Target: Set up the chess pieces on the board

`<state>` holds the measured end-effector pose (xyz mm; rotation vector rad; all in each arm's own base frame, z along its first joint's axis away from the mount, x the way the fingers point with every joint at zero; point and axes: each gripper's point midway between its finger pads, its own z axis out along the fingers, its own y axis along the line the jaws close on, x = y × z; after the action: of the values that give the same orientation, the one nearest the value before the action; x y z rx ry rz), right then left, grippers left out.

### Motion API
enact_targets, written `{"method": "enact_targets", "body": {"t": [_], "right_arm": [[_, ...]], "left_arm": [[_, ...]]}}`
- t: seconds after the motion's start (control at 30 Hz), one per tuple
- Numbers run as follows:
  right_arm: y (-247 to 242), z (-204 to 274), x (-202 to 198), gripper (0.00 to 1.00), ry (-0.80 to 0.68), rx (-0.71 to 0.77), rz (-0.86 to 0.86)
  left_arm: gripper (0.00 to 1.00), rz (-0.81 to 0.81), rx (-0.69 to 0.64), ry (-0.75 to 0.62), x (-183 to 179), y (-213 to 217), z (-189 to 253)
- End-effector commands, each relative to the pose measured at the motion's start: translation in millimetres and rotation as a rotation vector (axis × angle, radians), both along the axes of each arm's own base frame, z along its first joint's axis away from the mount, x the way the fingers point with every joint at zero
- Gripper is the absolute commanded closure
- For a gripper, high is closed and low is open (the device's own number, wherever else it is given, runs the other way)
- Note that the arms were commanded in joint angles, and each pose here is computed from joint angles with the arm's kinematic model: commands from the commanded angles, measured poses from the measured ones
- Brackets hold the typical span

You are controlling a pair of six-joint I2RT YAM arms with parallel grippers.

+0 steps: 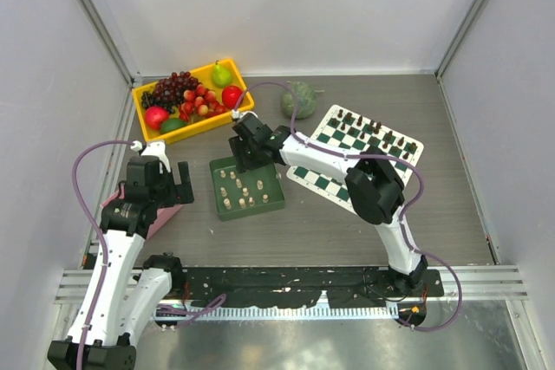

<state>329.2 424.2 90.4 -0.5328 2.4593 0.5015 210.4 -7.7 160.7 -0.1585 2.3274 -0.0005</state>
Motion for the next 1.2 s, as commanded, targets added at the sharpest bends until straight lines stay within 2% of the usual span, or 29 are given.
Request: {"method": "enact_targets", "body": {"t": [0.0,0.77,1.17], "right_arm": [[10.9,9.9,12.3,0.46,-0.035,0.014,0.0],[25.9,-16.5,40.1,0.57,-0.075,-0.039,-0.026],[22.2,-26.5,40.5,0.65,-0.069,-0.063,-0.038]], "left_arm": [[0.01,0.004,0.004,-0.045,6.0,1.8,14.2],[0.01,0.004,0.01,-0.044,6.8,2.3,14.2],[0.01,0.001,0.006,-0.039,7.0,1.5,13.2]]}}
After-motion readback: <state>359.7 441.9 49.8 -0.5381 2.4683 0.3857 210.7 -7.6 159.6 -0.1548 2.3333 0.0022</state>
